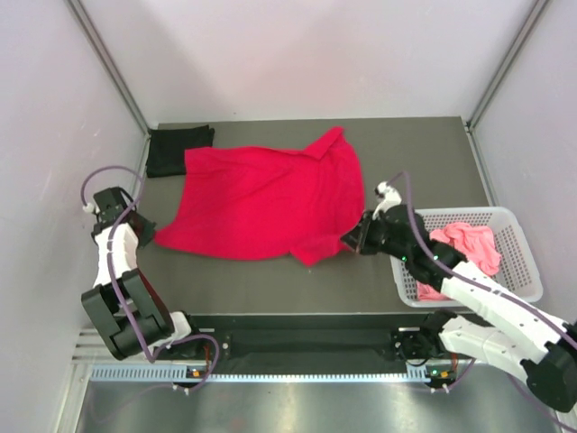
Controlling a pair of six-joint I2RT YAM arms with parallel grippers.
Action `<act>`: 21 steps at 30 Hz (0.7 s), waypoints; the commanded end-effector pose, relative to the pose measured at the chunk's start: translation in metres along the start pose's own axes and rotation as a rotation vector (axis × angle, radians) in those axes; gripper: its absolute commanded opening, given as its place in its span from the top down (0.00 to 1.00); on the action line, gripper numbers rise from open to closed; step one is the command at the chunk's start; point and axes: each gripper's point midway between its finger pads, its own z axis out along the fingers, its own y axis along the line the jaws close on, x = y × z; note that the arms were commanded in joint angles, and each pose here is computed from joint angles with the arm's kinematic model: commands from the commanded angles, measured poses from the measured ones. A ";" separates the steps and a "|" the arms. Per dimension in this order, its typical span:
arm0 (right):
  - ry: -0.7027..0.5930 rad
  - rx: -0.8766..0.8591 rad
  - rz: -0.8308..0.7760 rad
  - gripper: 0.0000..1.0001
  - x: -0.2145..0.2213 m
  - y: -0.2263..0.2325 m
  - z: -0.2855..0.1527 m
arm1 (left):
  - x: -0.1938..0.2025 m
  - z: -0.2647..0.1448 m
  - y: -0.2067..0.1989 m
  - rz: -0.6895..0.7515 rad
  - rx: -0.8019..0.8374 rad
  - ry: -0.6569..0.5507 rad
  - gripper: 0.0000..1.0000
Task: Fold and stack the t-shirts
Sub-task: Flatten the tshirt out
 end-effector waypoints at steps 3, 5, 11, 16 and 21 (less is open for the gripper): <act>-0.143 -0.117 -0.089 1.00 -0.080 0.043 -0.037 | -0.051 -0.038 -0.021 0.038 0.052 -0.150 1.00; -0.177 -0.168 -0.099 1.00 -0.100 0.062 -0.048 | -0.055 -0.044 -0.032 0.043 0.097 -0.149 1.00; -0.316 -0.219 -0.119 1.00 -0.154 0.094 -0.086 | -0.087 -0.082 -0.075 0.069 0.212 -0.216 1.00; -0.471 -0.224 -0.194 1.00 -0.212 0.123 -0.131 | -0.137 -0.140 -0.123 0.073 0.327 -0.355 1.00; -0.552 -0.165 -0.261 1.00 -0.253 0.132 -0.157 | -0.182 -0.196 -0.156 0.063 0.435 -0.479 1.00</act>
